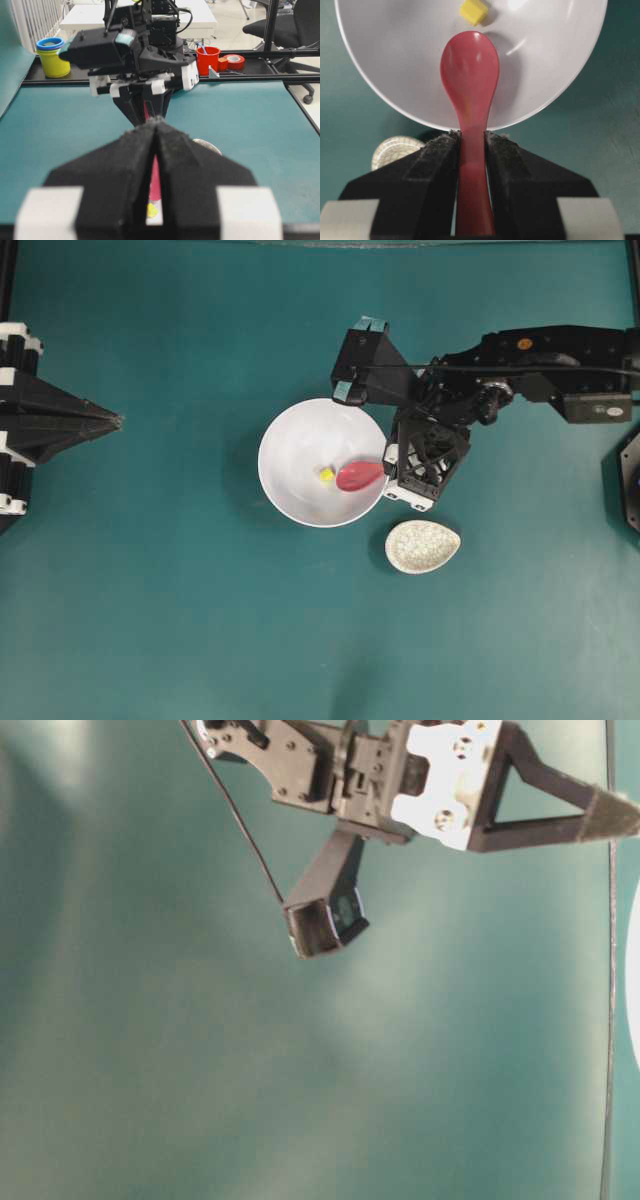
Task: Scoop the yellow hexagonal prism block from the bowl with a spoon using the right arm.
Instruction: 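Lower the spoon into the bowl beside the yellow block, then push the spoon bowl under the yellow block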
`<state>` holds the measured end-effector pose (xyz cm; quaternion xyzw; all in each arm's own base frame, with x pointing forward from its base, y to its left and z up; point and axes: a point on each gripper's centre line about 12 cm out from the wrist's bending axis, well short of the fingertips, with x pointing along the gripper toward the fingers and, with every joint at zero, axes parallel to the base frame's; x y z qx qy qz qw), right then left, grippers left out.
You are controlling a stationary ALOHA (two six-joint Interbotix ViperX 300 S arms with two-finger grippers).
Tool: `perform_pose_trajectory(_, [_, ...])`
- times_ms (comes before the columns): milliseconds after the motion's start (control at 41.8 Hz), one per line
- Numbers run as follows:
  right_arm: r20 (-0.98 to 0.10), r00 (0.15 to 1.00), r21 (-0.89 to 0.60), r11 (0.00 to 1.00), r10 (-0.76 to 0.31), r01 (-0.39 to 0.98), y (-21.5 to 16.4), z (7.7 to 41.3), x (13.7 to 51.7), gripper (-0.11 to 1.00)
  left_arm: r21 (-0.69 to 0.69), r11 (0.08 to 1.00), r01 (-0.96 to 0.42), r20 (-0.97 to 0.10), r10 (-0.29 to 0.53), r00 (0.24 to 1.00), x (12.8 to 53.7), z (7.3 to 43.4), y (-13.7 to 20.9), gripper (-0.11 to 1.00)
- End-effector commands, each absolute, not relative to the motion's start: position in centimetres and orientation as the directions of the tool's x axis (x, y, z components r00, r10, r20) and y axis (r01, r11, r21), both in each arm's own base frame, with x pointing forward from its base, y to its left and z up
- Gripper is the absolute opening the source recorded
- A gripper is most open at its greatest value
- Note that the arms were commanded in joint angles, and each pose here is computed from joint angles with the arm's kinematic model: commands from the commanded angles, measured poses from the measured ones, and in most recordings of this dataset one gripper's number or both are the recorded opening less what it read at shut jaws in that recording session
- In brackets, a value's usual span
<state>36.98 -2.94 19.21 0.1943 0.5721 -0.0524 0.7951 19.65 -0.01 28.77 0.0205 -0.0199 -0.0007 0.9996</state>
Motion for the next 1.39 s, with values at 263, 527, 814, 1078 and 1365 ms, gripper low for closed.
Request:
perform_pose_trajectory(263, [-0.921, 0.37, 0.245, 0.923, 0.125, 0.298, -3.2, 19.7, 38.2, 0.24, 0.046, 0.999, 0.0, 0.064, -0.003, 0.998, 19.8, 29.7, 0.0, 0.0])
perform_pose_trajectory(527, [-0.919, 0.375, 0.239, 0.925, 0.117, 0.295, -3.4, 18.6, 39.1, 0.24, 0.046, 0.999, -0.001, 0.064, -0.001, 0.998, 19.8, 29.7, 0.0, 0.0])
perform_pose_trajectory(814, [-0.885, 0.457, 0.241, 0.927, 0.088, 0.287, -3.8, 18.8, 40.5, 0.24, 0.046, 0.999, 0.0, 0.064, -0.003, 0.998, 19.8, 29.7, 0.0, 0.0])
perform_pose_trajectory(1078, [-0.851, 0.522, 0.235, 0.931, 0.058, 0.281, -4.2, 19.2, 41.3, 0.24, 0.046, 0.999, 0.0, 0.064, -0.003, 0.998, 19.8, 29.7, 0.0, 0.0])
perform_pose_trajectory(1365, [-0.824, 0.565, 0.238, 0.93, 0.042, 0.279, -4.4, 19.6, 41.8, 0.24, 0.046, 0.999, 0.0, 0.064, -0.003, 0.998, 19.8, 29.7, 0.0, 0.0])
